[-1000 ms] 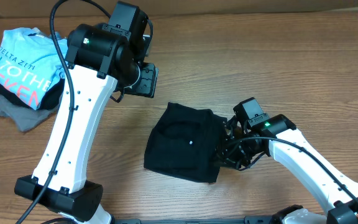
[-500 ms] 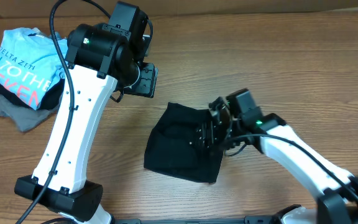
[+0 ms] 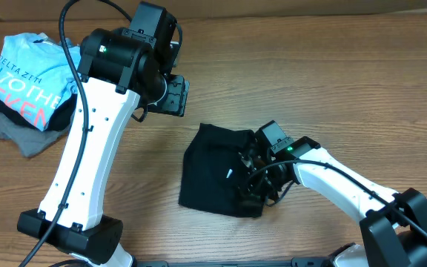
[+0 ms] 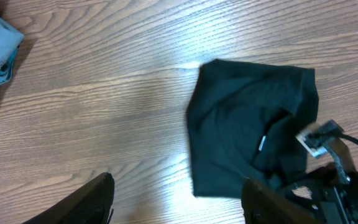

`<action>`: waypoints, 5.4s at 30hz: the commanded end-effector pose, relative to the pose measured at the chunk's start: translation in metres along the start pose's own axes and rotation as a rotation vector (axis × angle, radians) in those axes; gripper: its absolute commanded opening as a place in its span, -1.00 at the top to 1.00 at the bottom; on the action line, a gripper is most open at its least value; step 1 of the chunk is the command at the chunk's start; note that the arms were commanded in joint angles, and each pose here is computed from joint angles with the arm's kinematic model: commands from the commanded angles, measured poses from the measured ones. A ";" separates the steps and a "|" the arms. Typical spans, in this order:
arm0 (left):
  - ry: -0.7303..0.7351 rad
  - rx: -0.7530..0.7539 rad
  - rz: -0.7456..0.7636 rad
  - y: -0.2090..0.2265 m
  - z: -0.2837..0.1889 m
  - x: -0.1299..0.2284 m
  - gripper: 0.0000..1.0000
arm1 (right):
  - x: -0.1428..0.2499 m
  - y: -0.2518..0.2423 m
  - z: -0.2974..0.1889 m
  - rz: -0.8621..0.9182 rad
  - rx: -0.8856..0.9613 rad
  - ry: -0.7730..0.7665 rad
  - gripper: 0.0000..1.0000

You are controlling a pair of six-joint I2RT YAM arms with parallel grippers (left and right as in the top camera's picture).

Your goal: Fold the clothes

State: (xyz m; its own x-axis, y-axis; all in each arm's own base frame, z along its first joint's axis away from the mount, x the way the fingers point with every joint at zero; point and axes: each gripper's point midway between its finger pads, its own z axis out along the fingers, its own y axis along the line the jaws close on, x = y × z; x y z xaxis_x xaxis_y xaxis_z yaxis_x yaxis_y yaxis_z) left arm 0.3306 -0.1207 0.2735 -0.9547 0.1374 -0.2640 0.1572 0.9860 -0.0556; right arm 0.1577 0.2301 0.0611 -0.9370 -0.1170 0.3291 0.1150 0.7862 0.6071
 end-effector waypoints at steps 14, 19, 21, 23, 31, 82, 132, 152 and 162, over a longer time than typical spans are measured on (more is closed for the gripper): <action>-0.024 -0.037 0.016 0.008 -0.010 0.000 -0.46 | -0.015 -0.041 -0.038 0.197 0.168 -0.173 0.28; -0.030 -0.036 0.016 0.008 -0.010 -0.001 -0.49 | -0.054 -0.033 -0.072 0.159 0.039 -0.346 0.14; -0.037 -0.034 0.016 0.008 -0.010 -0.003 -0.50 | -0.073 -0.022 -0.083 0.065 -0.020 -0.415 -0.03; -0.042 -0.033 0.016 0.007 -0.010 -0.004 -0.50 | -0.091 -0.014 -0.091 0.013 -0.045 -0.487 -0.13; -0.042 -0.033 0.016 0.007 -0.010 -0.004 -0.50 | -0.130 -0.016 -0.083 0.012 -0.075 -0.543 -0.15; -0.030 -0.035 0.016 0.008 -0.010 -0.001 -0.53 | -0.106 -0.035 -0.113 -0.016 -0.053 -0.431 0.10; -0.048 -0.033 0.035 0.007 -0.010 -0.006 -0.58 | -0.067 -0.094 -0.093 0.340 0.243 -0.307 -0.03; -0.072 -0.027 0.034 0.006 -0.008 -0.012 -0.65 | 0.005 -0.075 -0.036 0.239 0.255 -0.030 0.12; -0.077 -0.027 0.034 0.005 -0.008 -0.013 -0.68 | 0.001 -0.066 -0.024 0.147 0.204 -0.032 0.06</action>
State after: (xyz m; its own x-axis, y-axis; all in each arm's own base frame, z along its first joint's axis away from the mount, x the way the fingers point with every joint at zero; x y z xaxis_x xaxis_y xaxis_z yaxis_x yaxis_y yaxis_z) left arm 0.3422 -0.1193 0.2767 -0.9380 0.1517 -0.3115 0.1691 0.9852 -0.0293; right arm 0.1625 0.1557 0.0344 -0.9194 0.0625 0.3884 0.2139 0.9079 0.3604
